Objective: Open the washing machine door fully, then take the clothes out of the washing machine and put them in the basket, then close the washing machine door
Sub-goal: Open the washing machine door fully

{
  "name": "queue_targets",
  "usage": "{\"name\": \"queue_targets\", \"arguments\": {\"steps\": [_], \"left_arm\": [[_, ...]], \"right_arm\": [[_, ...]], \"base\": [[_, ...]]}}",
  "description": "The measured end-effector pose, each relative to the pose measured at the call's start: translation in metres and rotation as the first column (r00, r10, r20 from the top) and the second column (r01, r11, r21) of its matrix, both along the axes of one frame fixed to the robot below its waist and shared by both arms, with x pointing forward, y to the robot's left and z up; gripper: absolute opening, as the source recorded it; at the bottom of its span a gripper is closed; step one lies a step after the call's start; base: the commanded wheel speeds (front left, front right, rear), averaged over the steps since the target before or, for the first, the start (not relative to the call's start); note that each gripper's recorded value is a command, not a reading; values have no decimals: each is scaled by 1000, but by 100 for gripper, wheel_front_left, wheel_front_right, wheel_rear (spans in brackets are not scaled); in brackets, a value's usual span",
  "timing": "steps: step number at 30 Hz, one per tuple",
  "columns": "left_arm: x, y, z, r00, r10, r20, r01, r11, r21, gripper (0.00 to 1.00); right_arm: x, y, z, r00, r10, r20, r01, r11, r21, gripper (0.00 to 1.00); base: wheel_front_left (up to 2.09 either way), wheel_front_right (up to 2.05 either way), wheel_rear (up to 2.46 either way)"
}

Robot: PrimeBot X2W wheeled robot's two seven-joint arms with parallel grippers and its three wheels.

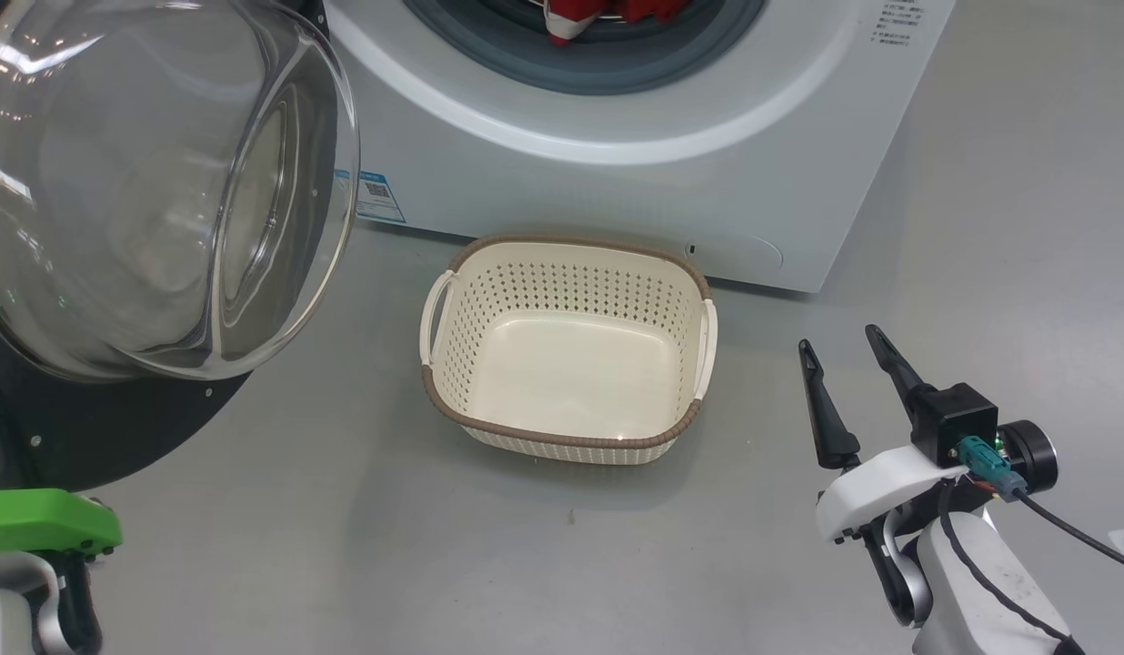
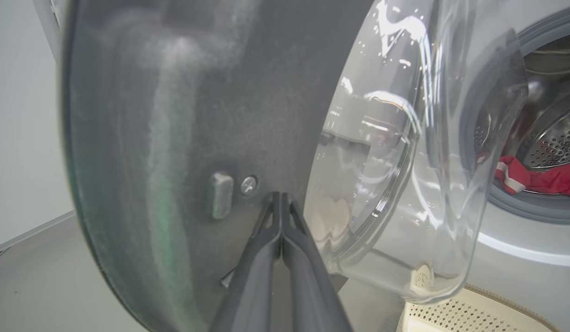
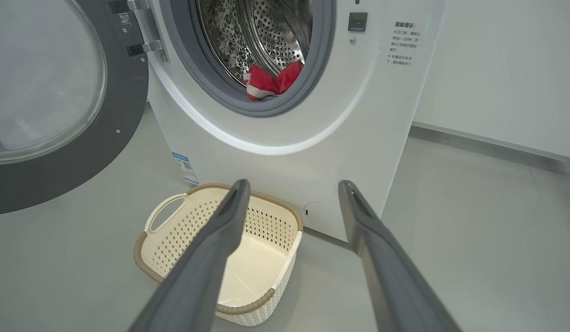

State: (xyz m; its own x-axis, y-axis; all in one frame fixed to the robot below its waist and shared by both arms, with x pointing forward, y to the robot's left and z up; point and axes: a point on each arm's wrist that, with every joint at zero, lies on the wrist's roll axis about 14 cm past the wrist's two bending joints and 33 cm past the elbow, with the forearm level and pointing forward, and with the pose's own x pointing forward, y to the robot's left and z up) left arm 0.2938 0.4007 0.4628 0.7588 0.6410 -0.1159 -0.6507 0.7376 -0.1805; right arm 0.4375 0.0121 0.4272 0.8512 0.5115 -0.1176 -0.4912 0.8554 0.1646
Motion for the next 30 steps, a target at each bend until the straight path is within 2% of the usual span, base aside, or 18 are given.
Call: {"name": "queue_targets", "arguments": {"steps": [4, 13, 22, 23, 24, 26, 28, 30], "left_arm": [[10, -12, 5, 998, -58, 20, 58, 998, 10, 0], [35, -69, 17, 969, -219, 115, 222, 975, -12, 0], [46, -121, 19, 916, -372, 147, 377, 926, -9, 0], [47, -126, 19, 909, -390, 147, 394, 919, -5, 12], [49, -130, 20, 904, -403, 147, 407, 913, -2, 12], [52, -139, 20, 891, -428, 149, 433, 901, -1, 46], [56, -149, 20, 875, -460, 152, 465, 885, 3, 100], [61, -158, 22, 860, -487, 155, 491, 871, 8, 100]], "right_arm": [[0, -3, 5, 1000, -12, 9, 12, 1000, 4, 100], [-2, -8, 16, 999, -28, 33, 27, 1000, 10, 100], [-8, -18, 26, 997, -53, 51, 52, 999, 14, 100], [-8, -20, 27, 997, -57, 53, 57, 998, 14, 100], [-9, -23, 29, 996, -65, 56, 64, 998, 14, 100], [-9, -29, 30, 995, -81, 61, 80, 997, 13, 100], [-9, -35, 33, 993, -99, 67, 98, 995, 14, 100], [-9, -43, 36, 990, -119, 74, 118, 993, 15, 100]], "base": [[0, 0, 0], [0, 0, 0], [0, 0, 0], [0, 0, 0], [0, 0, 0], [0, 0, 0], [0, 0, 0], [0, 0, 0]]}}
